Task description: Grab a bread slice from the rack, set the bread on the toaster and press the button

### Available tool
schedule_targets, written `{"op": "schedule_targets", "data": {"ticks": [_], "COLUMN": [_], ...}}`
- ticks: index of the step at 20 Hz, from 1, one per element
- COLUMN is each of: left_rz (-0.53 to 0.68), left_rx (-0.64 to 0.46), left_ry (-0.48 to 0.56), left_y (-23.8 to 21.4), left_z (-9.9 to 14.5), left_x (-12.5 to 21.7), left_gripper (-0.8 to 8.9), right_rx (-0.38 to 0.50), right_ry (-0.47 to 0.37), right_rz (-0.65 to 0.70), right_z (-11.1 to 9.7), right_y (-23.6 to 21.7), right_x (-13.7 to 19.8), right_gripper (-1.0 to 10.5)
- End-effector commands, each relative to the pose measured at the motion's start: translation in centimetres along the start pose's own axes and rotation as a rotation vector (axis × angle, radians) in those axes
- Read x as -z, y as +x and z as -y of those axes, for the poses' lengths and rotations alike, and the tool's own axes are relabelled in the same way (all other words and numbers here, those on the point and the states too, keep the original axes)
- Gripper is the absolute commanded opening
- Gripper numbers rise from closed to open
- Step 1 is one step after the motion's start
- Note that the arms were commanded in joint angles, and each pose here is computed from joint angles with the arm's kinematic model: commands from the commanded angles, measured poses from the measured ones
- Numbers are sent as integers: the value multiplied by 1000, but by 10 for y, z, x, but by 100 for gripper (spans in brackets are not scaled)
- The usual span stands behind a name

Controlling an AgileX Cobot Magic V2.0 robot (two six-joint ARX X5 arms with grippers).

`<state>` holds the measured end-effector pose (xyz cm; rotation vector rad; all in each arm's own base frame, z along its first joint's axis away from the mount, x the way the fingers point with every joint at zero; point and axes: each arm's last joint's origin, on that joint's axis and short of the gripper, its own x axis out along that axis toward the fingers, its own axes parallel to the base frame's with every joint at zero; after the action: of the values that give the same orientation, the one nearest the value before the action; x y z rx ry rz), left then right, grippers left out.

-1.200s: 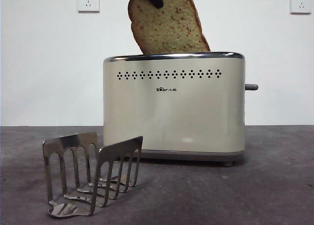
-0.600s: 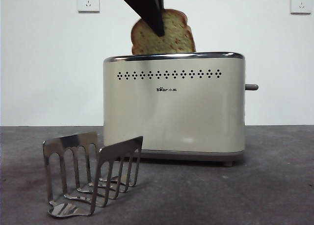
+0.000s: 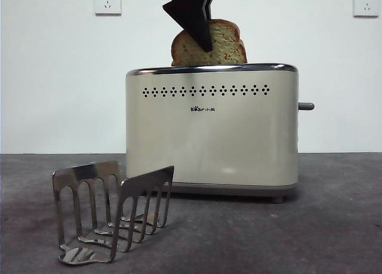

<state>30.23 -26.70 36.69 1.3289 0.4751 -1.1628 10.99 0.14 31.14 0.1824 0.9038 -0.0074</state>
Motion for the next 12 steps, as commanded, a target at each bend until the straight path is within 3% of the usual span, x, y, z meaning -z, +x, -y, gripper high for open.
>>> {"op": "schedule_targets", "data": {"ticks": [1,7,10,12], "left_rz": [19,69,114,145], "left_rx": [-1,-87,-130,-133], "left_ry": [-37,-132,-329,-550], "left_y": [3,-42,-77,-101], "left_z": [0,2,8,15], "left_x": [-4,-3,-1,2], "left_gripper": [444,441,440,439], "right_rx": [3,-1,-44,-147], "right_ry": [-10,-10,-10,-18], "right_rz": [11,33,68,86], "right_z": [0,0,-2,-6], "right_y": [-1,-1,1,5], "right_x": [-1,-3,-9,-17], "right_gripper": [1,2,1,1]}}
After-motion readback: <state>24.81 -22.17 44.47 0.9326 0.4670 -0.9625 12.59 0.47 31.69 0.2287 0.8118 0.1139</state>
